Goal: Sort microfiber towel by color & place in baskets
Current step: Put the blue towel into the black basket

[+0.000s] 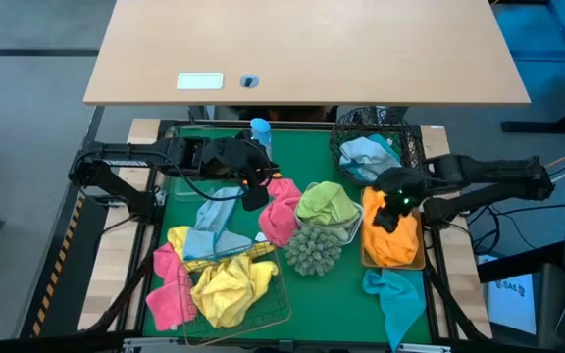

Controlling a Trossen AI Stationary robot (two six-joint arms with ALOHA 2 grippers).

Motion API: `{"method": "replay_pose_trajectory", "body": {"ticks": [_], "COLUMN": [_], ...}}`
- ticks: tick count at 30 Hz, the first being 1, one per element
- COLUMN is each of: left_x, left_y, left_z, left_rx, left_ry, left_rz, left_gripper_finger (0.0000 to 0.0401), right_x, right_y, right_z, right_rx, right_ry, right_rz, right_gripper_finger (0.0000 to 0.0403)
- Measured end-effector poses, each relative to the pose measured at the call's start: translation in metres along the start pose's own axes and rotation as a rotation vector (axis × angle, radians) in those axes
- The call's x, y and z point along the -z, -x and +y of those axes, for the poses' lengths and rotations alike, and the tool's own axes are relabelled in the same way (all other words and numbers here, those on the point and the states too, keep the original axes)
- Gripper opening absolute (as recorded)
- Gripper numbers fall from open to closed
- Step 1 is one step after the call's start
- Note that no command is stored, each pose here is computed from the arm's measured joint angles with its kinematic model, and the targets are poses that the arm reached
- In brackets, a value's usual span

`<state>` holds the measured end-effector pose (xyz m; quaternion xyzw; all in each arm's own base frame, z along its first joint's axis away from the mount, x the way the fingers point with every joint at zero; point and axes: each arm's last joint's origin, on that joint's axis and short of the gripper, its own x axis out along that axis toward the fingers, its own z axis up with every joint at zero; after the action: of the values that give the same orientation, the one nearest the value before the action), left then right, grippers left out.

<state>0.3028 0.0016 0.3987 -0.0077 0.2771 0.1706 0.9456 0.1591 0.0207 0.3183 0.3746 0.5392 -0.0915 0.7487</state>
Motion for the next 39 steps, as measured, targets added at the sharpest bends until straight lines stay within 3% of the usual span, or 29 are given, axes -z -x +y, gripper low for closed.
{"method": "replay_pose_trajectory", "body": {"ticks": [4, 8, 15, 25, 32, 39], "left_x": [0.000, 0.000, 0.001, 0.003, 0.004, 0.004], "left_y": [0.000, 0.000, 0.002, 0.008, 0.010, 0.012], "left_z": [0.000, 0.000, -0.006, -0.021, -0.028, -0.030], "left_rx": [0.000, 0.001, 0.018, 0.063, 0.083, 0.092], "left_ry": [0.031, 0.045, 0.040, 0.015, 0.002, -0.008], "left_rz": [0.000, 0.000, -0.001, -0.005, -0.006, -0.007], "left_gripper_finger": [0.0045, 0.0045, 0.0045, 0.0045, 0.0045, 0.0045], "right_x": [0.006, 0.024, 0.063, 0.113, 0.130, 0.133], "right_y": [-0.004, -0.013, -0.047, -0.102, -0.130, -0.156], "right_z": [0.027, 0.045, 0.072, 0.086, 0.084, 0.084], "right_rx": [-0.138, -0.132, -0.027, 0.251, 0.422, 0.497], "right_ry": [0.101, 0.122, 0.072, -0.009, -0.060, -0.056], "right_rz": [-0.066, -0.076, 0.053, 0.192, 0.195, 0.197], "right_gripper_finger": [0.0183, 0.0183, 0.0183, 0.0183, 0.0183, 0.0183]}}
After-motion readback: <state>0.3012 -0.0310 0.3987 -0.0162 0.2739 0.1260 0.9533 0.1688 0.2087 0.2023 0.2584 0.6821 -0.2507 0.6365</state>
